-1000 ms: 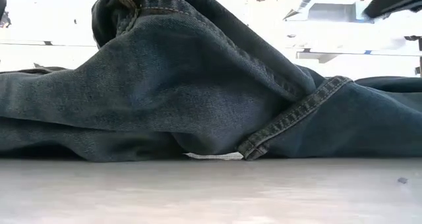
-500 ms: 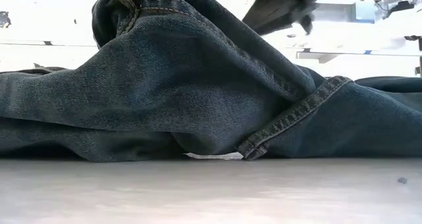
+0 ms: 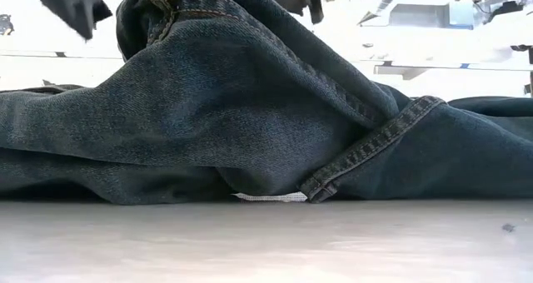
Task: Fold laundry
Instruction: Remove the dark blue jeans from the white bin
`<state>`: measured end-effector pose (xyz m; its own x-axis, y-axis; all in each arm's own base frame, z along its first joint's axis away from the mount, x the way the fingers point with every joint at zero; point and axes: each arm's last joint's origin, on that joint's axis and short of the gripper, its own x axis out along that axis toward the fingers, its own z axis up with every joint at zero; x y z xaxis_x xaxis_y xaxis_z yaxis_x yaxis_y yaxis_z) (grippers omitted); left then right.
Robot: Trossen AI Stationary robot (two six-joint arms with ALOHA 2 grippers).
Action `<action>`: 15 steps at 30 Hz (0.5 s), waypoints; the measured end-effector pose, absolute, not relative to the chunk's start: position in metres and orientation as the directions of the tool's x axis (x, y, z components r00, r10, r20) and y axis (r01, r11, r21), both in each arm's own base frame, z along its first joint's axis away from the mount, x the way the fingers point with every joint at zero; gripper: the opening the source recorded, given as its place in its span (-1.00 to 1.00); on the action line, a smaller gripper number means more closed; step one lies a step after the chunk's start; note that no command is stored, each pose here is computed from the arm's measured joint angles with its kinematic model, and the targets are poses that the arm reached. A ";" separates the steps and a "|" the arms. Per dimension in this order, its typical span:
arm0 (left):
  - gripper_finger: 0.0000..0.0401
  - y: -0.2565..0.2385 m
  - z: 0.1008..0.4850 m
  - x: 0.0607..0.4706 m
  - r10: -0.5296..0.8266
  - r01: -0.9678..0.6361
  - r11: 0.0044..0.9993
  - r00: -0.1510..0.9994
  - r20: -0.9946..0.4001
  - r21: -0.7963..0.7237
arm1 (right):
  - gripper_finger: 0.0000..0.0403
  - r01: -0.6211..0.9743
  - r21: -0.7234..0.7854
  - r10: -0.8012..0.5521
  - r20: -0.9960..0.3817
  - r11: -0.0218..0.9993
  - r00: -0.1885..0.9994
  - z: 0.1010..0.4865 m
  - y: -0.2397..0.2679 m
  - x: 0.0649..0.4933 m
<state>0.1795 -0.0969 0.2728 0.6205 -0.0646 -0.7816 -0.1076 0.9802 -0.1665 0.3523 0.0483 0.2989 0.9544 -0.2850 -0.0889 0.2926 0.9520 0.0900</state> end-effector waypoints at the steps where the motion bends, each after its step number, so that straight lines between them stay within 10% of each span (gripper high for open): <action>1: -0.29 -0.095 0.262 0.176 -0.072 -0.115 0.976 0.626 -0.776 -0.183 | 0.34 0.289 0.087 -0.283 -0.078 0.953 0.956 0.305 0.044 0.354; 15: -0.29 -0.095 0.197 0.157 -0.137 -0.191 0.934 0.589 -0.797 -0.302 | 0.34 0.265 0.004 -0.247 -0.340 0.964 0.907 0.311 -0.027 0.446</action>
